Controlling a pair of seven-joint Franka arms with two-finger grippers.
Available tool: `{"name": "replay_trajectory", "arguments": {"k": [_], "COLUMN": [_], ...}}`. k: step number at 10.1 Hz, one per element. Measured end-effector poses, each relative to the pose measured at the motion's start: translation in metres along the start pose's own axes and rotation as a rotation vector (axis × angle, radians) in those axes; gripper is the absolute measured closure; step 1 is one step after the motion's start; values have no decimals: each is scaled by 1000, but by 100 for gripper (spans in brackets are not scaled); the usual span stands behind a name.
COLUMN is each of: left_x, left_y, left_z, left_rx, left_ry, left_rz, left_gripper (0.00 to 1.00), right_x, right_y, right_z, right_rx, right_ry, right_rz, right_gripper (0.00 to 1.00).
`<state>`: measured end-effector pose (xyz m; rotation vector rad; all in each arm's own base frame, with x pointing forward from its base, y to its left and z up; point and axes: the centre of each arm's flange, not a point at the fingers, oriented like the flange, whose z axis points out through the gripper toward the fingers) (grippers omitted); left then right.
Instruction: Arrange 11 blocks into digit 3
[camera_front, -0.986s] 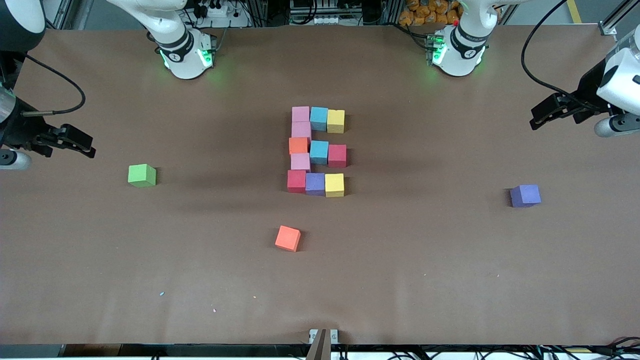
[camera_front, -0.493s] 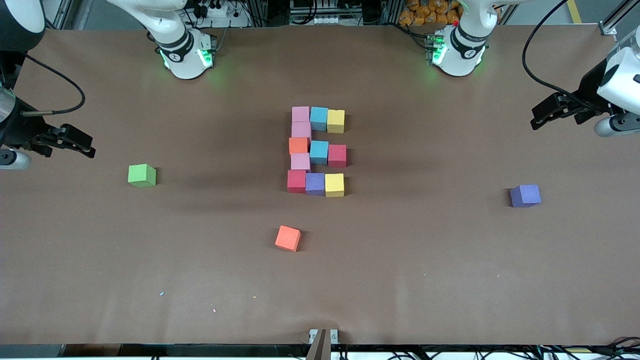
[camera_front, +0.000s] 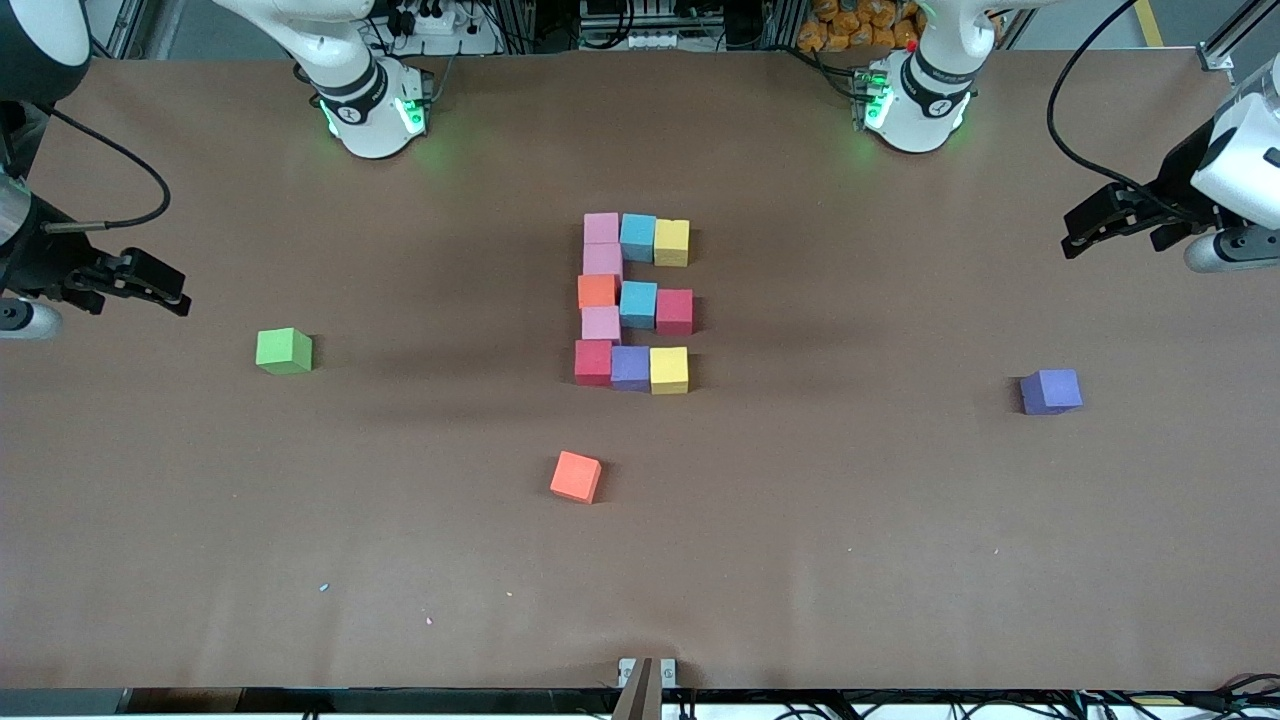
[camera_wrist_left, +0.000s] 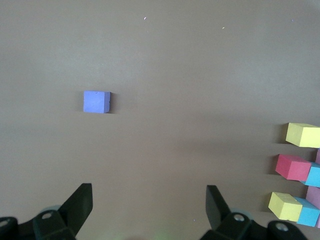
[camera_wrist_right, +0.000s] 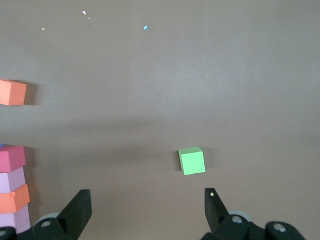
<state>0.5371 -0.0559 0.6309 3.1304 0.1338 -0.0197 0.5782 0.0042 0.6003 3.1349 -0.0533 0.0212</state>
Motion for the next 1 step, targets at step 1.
{"name": "replay_trajectory", "arguments": {"k": [1], "left_x": [0], "left_y": [0], "left_z": [0], "left_rx": [0], "left_ry": [0], "left_rz": [0], "left_gripper": [0], "right_x": [0], "right_y": [0], "right_z": [0], "right_rx": [0], "right_ry": [0], "right_rz": [0], "right_gripper": [0]}}
